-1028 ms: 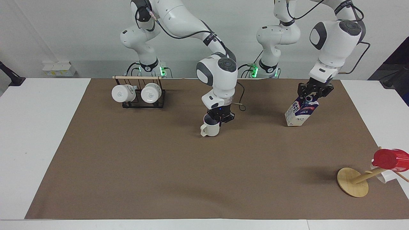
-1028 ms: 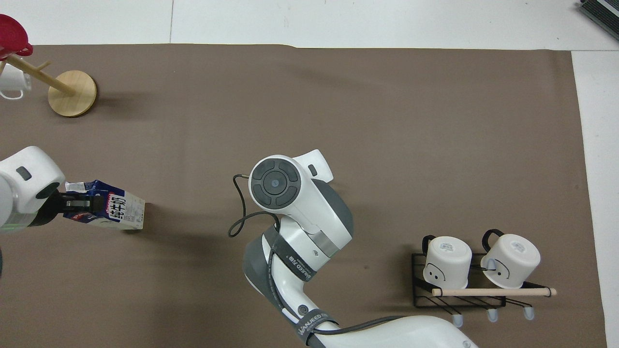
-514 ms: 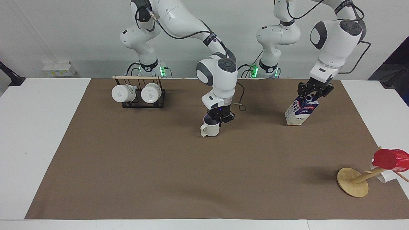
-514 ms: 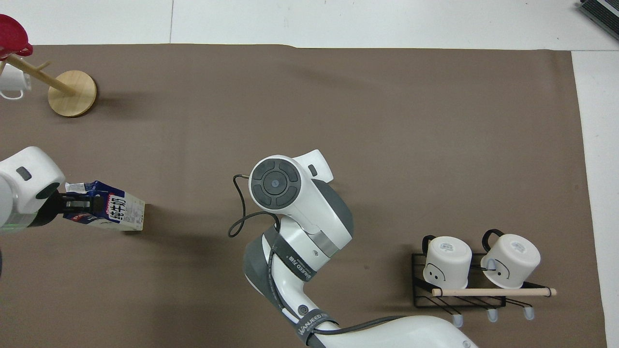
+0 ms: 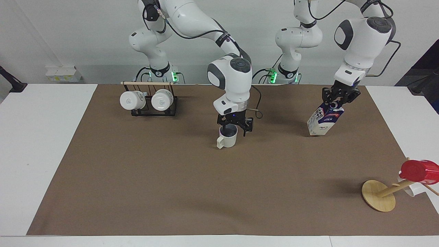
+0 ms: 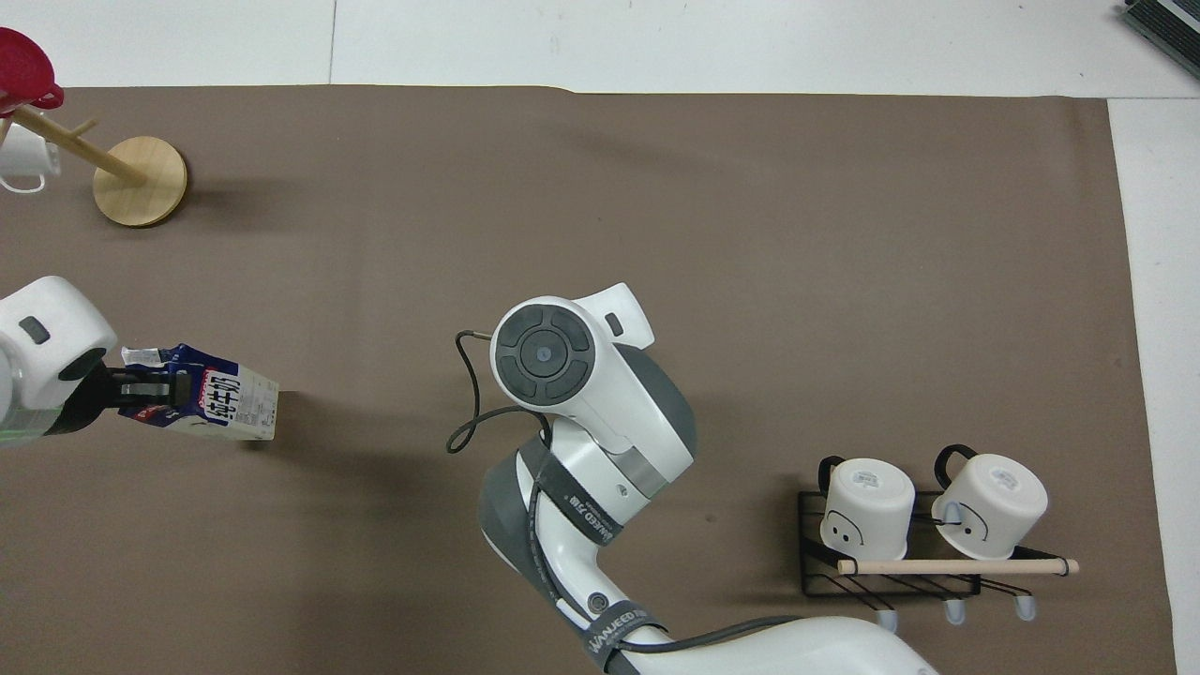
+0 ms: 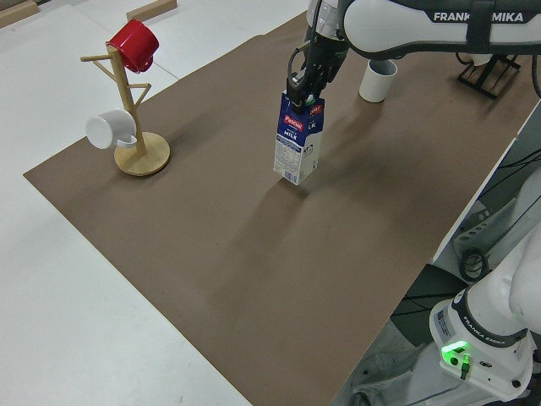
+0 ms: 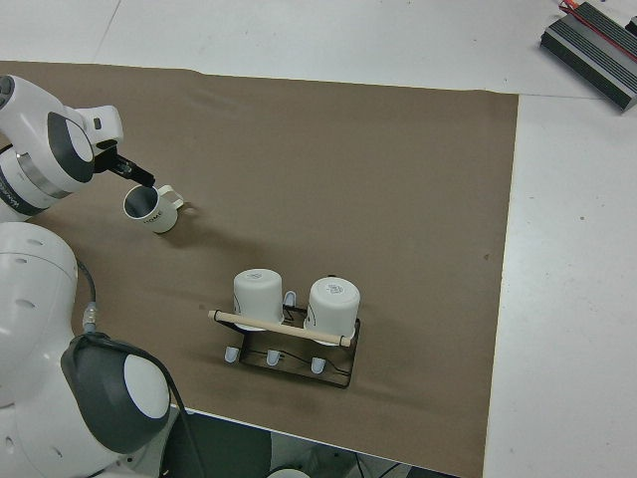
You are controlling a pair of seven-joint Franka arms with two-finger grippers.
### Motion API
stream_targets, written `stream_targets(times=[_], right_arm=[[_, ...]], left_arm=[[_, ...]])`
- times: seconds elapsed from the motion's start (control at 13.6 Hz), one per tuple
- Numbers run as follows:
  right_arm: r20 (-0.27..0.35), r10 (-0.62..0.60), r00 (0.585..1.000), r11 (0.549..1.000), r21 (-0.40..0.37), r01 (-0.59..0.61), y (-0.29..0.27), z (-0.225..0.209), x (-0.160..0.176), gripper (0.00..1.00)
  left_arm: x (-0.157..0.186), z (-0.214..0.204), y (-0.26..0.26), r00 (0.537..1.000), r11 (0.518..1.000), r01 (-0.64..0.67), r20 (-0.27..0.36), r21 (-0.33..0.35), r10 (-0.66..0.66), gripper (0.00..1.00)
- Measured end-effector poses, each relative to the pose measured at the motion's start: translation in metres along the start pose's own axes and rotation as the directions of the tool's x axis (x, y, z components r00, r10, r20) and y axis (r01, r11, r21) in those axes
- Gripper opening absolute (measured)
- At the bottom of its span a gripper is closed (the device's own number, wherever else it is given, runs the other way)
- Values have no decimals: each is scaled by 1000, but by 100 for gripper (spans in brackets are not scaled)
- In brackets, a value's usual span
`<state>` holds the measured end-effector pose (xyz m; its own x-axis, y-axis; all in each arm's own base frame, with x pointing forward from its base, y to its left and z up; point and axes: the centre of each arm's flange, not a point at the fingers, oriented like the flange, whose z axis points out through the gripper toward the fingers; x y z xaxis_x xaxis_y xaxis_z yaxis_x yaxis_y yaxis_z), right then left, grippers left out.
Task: Place cup and milk on table
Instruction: 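Open the right gripper and withdraw while the left gripper carries the carton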
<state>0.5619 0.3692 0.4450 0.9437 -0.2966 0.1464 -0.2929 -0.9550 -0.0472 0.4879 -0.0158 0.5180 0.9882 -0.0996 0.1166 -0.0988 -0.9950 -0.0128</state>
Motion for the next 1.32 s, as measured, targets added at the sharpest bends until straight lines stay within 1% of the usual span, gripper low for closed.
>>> stream_targets(times=[0.15,0.22,0.44,0.51,0.66,0.73,0.95,1.1,1.32], right_arm=[[19,-40,999,999,-19,40,39,-36,25,100],[32,-62,998,998,-29,63,58,-51,34,100],[72,-114,991,992,-52,118,99,-77,51,100],[83,-129,988,989,-57,134,111,-81,56,100],[108,-153,982,985,-65,161,144,-92,72,100],[116,-156,981,984,-64,164,162,-99,80,100],[118,-152,981,985,-58,160,219,-122,103,100],[117,-153,981,986,-53,160,249,-134,113,100],[135,-154,979,985,-54,162,293,-147,123,100]], left_arm=[[1,-3,9,1000,1000,5,-2,1,-5,47],[2,-4,21,1000,1000,10,-6,-1,-10,47],[0,-10,93,999,999,50,-14,-16,-50,45],[-3,-13,122,998,998,66,-18,-22,-66,42],[-13,-23,174,995,995,96,-33,-38,-98,41],[-17,-28,192,993,993,111,-39,-47,-113,41],[-22,-36,224,985,985,149,-80,-87,-156,41],[-21,-35,236,979,980,164,-103,-111,-176,41],[-20,-27,257,969,970,192,-126,-147,-210,41]])
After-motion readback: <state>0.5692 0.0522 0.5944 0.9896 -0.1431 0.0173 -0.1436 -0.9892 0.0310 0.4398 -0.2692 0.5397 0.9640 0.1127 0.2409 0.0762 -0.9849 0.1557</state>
